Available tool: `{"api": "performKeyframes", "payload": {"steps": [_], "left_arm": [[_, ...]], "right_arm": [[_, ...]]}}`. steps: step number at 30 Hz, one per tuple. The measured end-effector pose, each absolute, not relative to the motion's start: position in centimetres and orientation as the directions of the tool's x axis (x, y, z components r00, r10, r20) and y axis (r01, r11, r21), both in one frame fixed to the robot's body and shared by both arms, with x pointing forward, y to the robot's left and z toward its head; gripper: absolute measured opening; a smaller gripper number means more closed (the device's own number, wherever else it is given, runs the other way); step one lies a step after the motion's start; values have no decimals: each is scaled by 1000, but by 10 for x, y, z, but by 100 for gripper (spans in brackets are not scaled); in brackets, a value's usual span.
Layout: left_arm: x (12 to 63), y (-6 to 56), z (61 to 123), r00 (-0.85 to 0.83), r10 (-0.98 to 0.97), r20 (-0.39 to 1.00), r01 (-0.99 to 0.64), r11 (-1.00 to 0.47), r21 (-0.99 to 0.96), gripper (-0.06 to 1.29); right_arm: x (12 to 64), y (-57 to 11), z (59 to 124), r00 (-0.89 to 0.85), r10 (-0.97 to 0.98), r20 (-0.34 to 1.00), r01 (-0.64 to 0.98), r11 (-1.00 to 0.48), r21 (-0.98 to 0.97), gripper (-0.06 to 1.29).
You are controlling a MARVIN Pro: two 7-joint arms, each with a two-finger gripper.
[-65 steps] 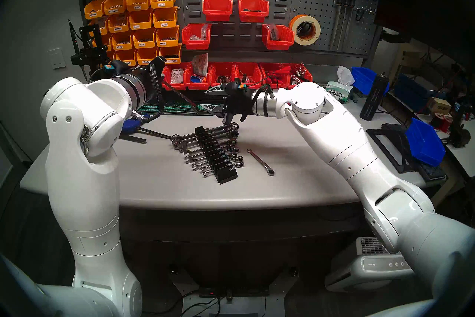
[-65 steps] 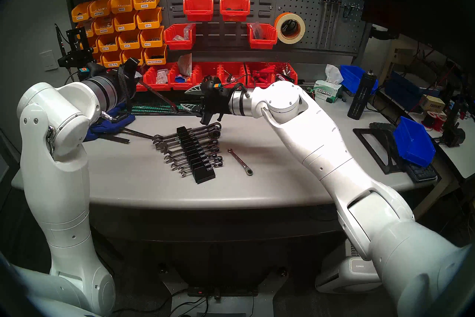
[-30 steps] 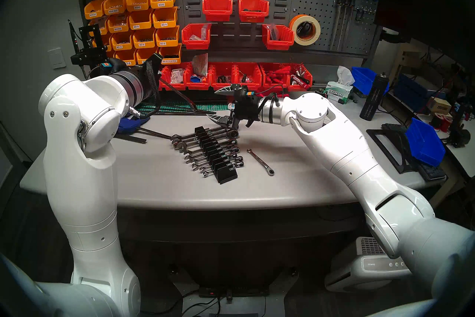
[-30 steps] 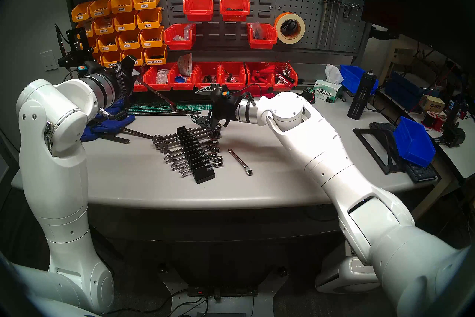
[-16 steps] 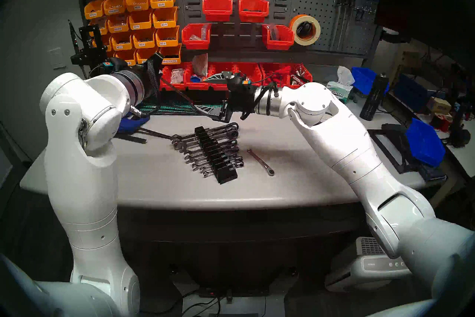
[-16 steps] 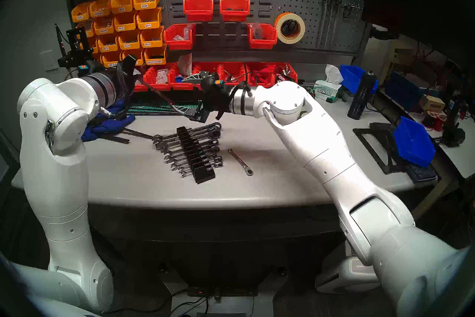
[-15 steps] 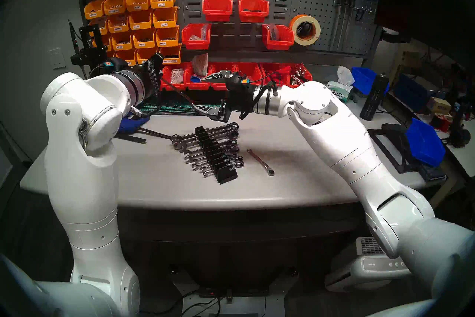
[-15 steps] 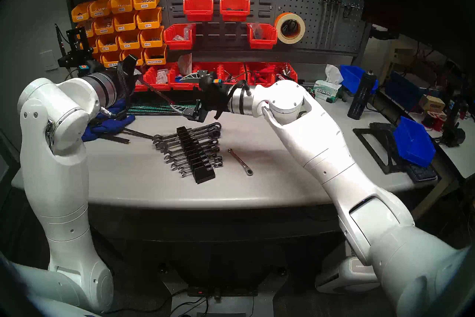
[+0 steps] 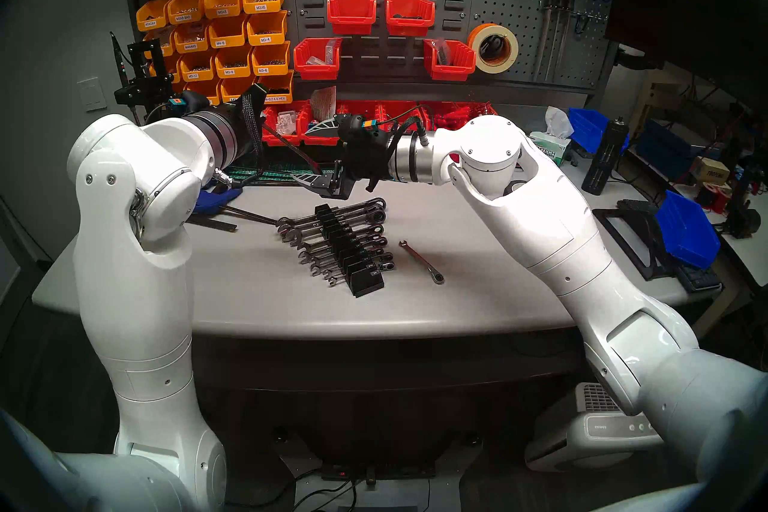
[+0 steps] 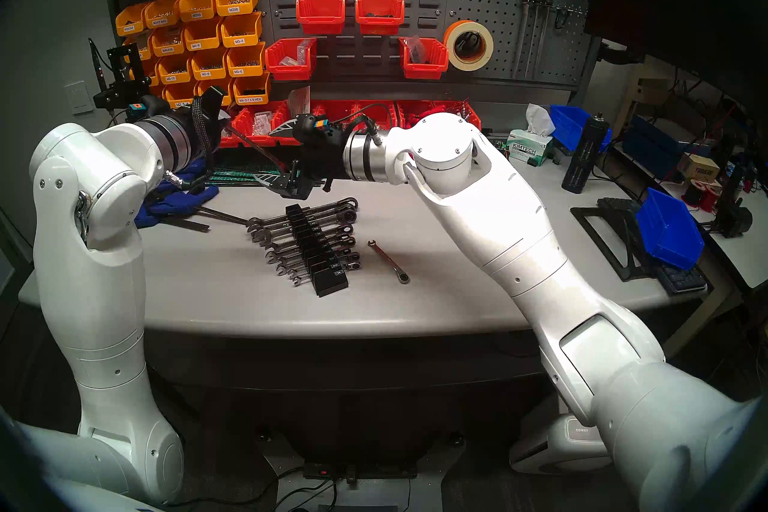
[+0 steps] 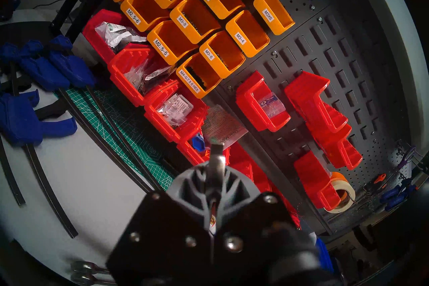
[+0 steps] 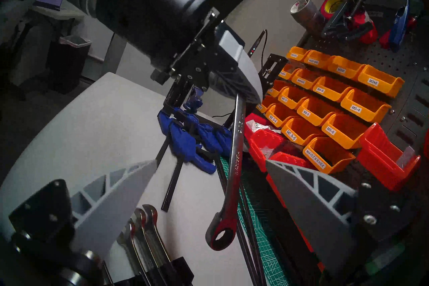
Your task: Put the wrenches on the table into the correct slot in the case
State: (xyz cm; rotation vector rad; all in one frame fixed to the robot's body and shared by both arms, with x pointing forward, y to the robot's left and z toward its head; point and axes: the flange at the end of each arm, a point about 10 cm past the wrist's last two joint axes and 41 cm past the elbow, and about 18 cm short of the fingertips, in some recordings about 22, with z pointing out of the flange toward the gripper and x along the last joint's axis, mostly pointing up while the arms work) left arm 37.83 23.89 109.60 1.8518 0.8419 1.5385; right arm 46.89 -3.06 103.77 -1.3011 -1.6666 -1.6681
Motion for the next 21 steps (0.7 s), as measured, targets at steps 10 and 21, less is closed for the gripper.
{"api": "performKeyframes", "payload": {"steps": [10, 21], "left_arm": [[377, 241, 1097, 130, 778, 615, 104, -627, 772, -2], [374, 241, 1100, 134, 783, 608, 96, -621, 778, -2]], "right_arm": [[480, -32, 1033, -438, 361, 823, 833, -181, 522, 122], [506, -30, 1012, -415, 392, 821, 837, -189, 513, 122]]}}
